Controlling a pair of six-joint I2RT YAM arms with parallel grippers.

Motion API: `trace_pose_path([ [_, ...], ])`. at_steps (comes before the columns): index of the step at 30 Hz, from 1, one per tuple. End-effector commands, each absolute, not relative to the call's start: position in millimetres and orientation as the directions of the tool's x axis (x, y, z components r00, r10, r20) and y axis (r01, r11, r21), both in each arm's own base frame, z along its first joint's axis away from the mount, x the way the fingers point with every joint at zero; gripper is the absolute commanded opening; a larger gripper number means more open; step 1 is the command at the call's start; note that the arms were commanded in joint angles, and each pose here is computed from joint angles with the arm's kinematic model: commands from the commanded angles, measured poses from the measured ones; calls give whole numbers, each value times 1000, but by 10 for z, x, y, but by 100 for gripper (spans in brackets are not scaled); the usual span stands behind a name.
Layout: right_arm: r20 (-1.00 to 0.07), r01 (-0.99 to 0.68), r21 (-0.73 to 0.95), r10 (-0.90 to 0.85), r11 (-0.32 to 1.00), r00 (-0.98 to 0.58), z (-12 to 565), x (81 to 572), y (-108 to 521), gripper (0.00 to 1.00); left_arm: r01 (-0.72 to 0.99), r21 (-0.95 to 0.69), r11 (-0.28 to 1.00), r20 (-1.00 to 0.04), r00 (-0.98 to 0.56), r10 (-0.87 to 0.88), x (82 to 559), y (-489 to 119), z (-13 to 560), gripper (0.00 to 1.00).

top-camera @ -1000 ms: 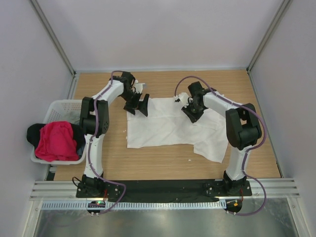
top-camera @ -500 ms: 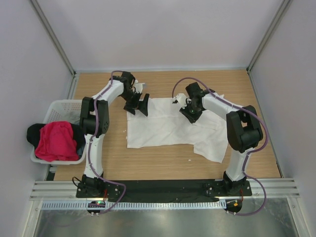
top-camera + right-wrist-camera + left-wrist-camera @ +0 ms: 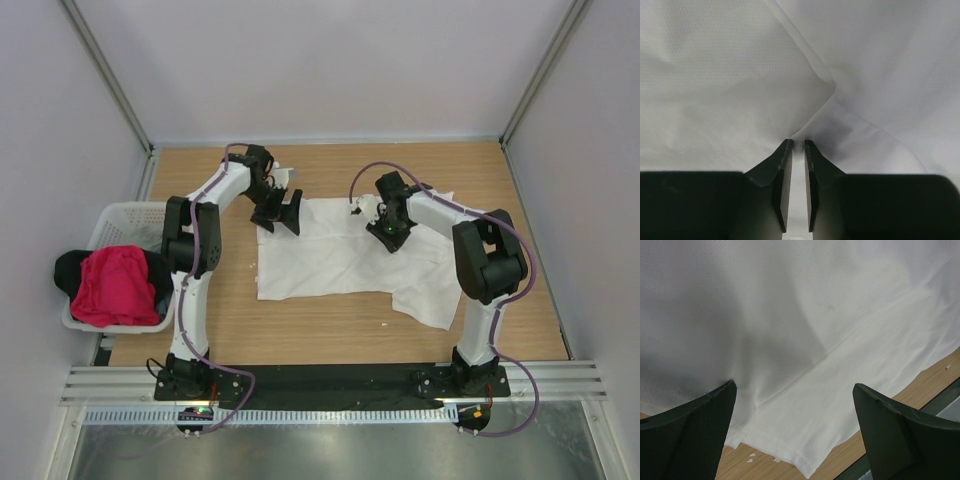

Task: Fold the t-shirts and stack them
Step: Fold the tshirt

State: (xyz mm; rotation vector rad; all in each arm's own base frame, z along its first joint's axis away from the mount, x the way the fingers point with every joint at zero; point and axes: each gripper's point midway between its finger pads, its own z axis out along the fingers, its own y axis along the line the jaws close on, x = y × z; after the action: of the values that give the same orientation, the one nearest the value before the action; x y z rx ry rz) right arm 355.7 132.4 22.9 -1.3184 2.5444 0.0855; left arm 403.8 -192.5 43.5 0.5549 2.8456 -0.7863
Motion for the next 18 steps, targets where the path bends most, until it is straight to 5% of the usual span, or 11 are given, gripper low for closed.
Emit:
trace_pose_path([
  [1,-285,-794,-111,-785,597,-550,295,3636,1315,18,401,-465,789,-271,-913,304,4155,-1950,528,100],
  [5,-316,-791,-116,-777,600,-544,459,3670,1361,1,401,-463,790,-272,-913,304,4159,-1941,527,100],
  [18,-349,-796,240,-716,556,-605,811,3338,1696,6,399,-469,788,-271,-914,301,4151,-1962,521,100],
])
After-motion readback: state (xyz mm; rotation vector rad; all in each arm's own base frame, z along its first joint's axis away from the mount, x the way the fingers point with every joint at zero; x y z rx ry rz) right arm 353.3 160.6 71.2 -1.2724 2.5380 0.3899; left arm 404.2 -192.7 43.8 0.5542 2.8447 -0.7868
